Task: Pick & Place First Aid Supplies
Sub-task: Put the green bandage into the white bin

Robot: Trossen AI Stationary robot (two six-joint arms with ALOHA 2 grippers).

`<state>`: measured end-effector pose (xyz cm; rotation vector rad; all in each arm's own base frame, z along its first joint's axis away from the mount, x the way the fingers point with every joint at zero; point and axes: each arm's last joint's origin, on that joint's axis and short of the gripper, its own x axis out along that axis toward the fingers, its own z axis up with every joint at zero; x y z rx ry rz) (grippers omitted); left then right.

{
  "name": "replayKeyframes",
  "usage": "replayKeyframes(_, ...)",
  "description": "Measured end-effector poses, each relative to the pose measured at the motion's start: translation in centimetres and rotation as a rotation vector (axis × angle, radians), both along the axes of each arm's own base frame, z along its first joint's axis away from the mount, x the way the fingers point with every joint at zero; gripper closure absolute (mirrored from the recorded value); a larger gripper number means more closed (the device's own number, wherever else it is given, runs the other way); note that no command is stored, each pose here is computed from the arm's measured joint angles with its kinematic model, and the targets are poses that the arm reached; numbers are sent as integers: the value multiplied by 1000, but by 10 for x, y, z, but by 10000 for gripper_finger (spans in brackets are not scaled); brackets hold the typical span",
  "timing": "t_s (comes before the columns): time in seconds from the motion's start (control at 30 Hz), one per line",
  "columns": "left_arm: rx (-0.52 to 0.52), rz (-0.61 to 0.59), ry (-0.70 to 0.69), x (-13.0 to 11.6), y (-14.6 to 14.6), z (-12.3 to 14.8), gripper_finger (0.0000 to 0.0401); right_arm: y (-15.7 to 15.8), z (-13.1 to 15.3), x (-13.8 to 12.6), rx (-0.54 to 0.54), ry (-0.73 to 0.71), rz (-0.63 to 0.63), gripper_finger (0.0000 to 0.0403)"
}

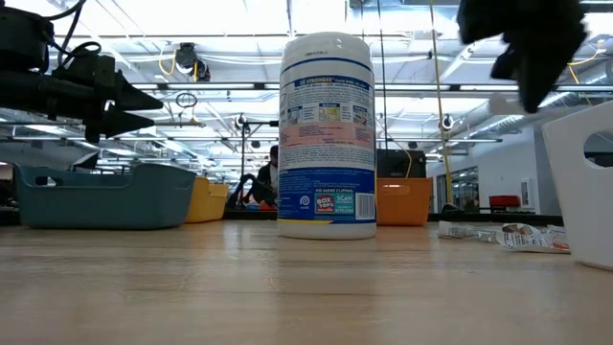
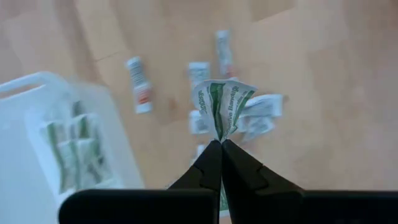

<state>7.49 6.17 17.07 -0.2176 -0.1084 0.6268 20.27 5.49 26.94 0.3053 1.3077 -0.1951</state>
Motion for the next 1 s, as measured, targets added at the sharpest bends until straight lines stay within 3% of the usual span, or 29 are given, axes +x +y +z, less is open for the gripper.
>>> replayKeyframes(0.63, 0, 0, 0, 0, 0, 0, 95, 119, -27, -20, 104, -24, 65, 403)
replayKeyframes(1.0, 0, 0, 0, 0, 0, 0, 96, 145, -56, -3, 82, -52, 142, 403)
